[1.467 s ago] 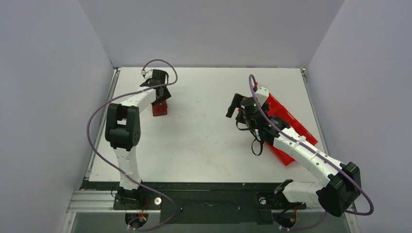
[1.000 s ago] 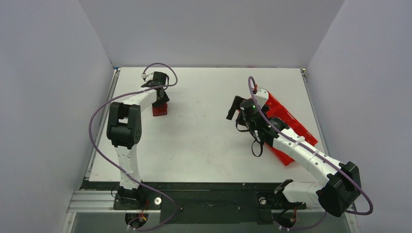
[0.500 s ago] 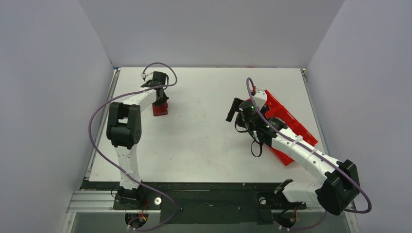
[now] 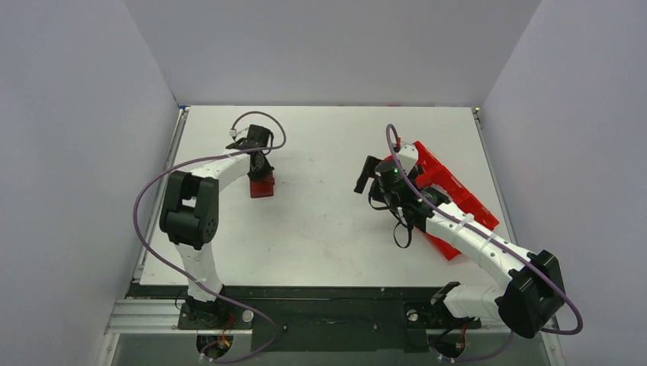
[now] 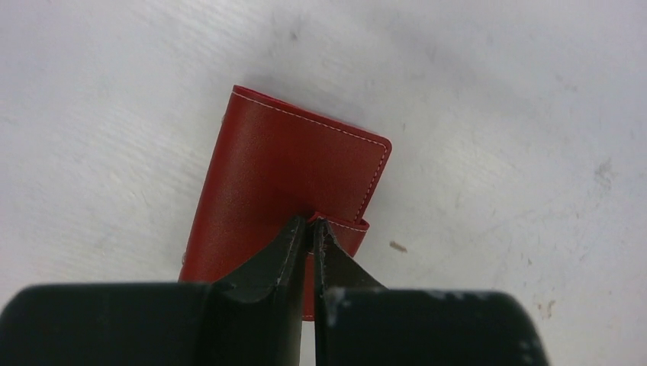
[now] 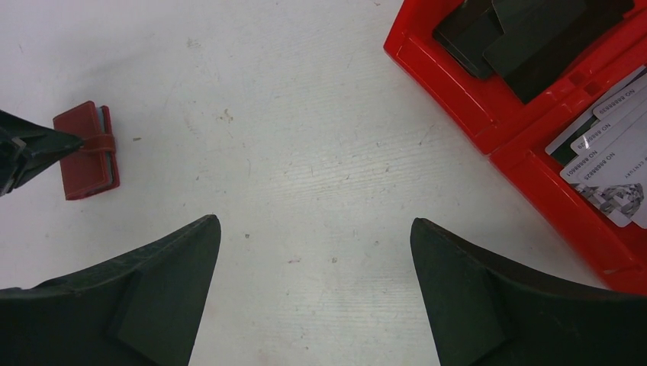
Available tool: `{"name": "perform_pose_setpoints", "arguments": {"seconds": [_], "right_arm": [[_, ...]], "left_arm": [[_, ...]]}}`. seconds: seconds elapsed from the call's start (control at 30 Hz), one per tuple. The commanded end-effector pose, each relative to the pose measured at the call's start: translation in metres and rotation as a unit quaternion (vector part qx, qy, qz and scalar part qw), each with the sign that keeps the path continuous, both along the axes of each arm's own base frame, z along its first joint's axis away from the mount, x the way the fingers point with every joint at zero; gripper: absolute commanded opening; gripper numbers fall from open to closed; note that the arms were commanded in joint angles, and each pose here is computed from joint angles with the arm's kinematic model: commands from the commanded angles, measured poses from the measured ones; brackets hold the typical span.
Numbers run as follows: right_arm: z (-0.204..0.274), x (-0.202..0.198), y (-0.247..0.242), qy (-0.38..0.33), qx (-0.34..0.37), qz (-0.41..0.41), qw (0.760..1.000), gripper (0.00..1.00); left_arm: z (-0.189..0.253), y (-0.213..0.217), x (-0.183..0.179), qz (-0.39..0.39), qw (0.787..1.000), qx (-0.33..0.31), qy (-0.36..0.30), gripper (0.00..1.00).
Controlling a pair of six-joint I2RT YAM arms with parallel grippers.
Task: Take the credit cards out of the card holder
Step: Move the card holder to the center of the board.
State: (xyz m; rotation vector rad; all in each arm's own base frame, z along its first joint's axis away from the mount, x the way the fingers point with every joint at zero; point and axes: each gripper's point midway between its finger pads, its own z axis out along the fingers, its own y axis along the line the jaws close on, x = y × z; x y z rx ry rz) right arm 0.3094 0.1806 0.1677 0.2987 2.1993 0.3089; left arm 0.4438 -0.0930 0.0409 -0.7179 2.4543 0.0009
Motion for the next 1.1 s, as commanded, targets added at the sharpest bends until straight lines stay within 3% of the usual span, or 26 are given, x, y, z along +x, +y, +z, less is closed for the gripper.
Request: {"name": "perform_pose_setpoints", "arguments": {"seconds": [0.0, 0.33, 0.6, 1.0, 1.07], "right_arm": [[-0.003, 0.002, 0.001, -0.008, 0.008, -0.006, 1.0, 0.9], [-0.017, -0.005, -0.006, 0.001, 0.0, -0.01, 1.0, 0.9], [-0.024, -0.011, -0.018, 0.004, -0.003, -0.022, 1.0, 0.9], [-0.034, -0.019, -0.036, 0.012, -0.002, -0.035, 0.999, 0.9], [-0.037, -0.021, -0.035, 0.015, 0.0, -0.033, 0.999, 0.9]], "left_arm": [[0.017, -0.032, -0.041, -0.008, 0.999, -0.035, 0.006, 0.0], [0.027, -0.114, -0.124, -0.028, 0.994, -0.103, 0.017, 0.0], [0.044, -0.183, -0.162, -0.029, 0.987, -0.157, 0.018, 0.0], [0.058, -0.276, -0.149, -0.132, 0.97, -0.204, 0.026, 0.0], [0.053, -0.281, -0.148, -0.152, 0.965, -0.21, 0.032, 0.06]]}}
